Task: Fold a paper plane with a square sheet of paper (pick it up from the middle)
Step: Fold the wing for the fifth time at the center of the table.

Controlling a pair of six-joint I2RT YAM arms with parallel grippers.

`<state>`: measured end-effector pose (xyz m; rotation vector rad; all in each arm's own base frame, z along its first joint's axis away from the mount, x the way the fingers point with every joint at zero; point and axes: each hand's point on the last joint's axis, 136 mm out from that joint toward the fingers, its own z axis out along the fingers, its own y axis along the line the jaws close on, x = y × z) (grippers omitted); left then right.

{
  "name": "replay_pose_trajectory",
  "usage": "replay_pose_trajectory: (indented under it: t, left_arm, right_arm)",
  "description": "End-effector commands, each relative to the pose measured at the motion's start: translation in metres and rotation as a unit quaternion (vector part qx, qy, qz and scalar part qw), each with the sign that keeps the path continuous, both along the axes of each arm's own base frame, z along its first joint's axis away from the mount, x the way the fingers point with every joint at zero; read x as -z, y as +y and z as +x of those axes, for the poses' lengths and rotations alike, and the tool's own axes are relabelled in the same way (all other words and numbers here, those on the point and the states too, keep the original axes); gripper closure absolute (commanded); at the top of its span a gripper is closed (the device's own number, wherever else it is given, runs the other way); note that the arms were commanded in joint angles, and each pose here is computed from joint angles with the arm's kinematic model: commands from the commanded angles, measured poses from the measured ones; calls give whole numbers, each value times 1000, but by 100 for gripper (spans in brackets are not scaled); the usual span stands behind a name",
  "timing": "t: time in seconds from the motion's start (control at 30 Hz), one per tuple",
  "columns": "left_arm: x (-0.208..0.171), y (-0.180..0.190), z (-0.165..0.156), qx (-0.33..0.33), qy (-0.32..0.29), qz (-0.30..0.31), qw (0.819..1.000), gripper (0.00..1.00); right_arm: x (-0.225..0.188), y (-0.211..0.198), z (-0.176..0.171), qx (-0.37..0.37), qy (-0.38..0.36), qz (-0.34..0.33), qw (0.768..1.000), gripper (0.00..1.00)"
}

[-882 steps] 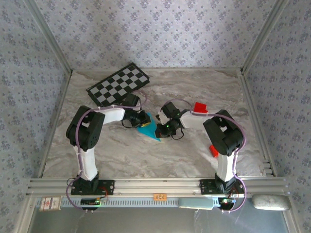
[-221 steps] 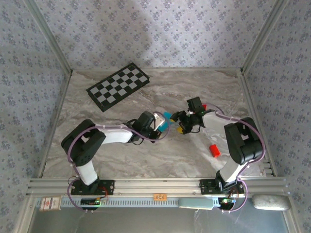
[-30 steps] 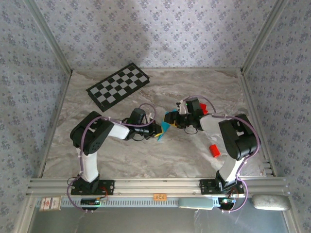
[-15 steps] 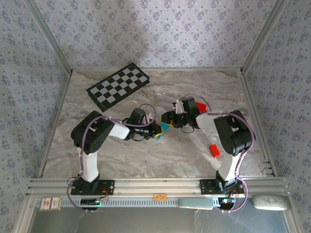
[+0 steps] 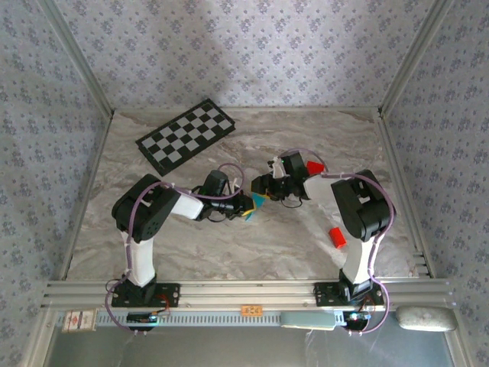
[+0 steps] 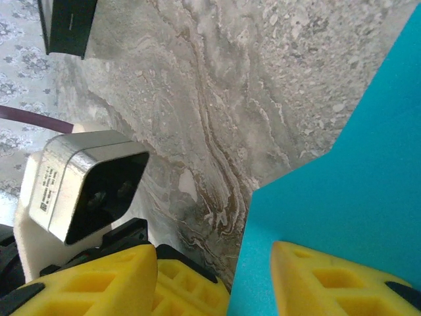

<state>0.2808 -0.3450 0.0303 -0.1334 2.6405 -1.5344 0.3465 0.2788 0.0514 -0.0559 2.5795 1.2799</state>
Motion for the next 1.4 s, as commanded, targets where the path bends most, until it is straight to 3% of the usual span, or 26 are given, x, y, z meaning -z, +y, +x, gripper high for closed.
replay_pose_trajectory:
  t: [0.0,0.27,0.77,1.37]
  left_arm:
    - [1,1,-1,2,3,-3,1000,90]
    - [-4,5,-2,-1,-6,2,1000,81]
    - [-17,21,-6,-9,-38,38,999,76]
    - [-33,11,-6,46,-212,152,964,66]
  right_arm:
    - [7,-2,3,4,3,-26,1000,50]
    - [11,-4,5,12,12,-46,999,50]
    - [12,-2,7,16,19,-63,998,51]
    - [16,-4,8,28,42,-77,996,54]
